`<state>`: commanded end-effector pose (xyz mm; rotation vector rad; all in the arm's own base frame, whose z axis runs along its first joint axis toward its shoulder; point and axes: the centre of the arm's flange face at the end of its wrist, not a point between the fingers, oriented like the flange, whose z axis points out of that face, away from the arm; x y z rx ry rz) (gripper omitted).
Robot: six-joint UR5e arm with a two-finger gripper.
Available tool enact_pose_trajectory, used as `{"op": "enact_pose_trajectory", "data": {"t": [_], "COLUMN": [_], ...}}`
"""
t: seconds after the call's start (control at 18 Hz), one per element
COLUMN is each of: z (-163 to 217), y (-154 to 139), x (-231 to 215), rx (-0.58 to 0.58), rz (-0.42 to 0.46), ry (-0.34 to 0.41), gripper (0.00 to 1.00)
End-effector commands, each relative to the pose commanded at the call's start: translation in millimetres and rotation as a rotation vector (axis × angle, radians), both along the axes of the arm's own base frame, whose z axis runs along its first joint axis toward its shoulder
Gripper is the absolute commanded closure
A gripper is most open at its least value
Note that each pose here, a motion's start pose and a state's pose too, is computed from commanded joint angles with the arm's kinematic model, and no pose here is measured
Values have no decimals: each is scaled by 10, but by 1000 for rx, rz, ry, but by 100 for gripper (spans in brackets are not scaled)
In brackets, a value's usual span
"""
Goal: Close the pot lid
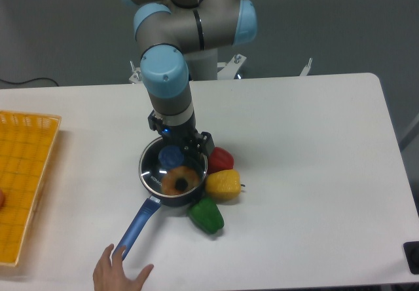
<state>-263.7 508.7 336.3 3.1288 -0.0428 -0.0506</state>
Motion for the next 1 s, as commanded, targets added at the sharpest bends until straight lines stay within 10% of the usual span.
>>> {"op": "enact_pose_trajectory", "data": {"t": [1.0], "z": [581], "y": [-785], "x": [-818], "rx": [-26], "rz": [-225], "ry": [-6], "gripper": [0]}}
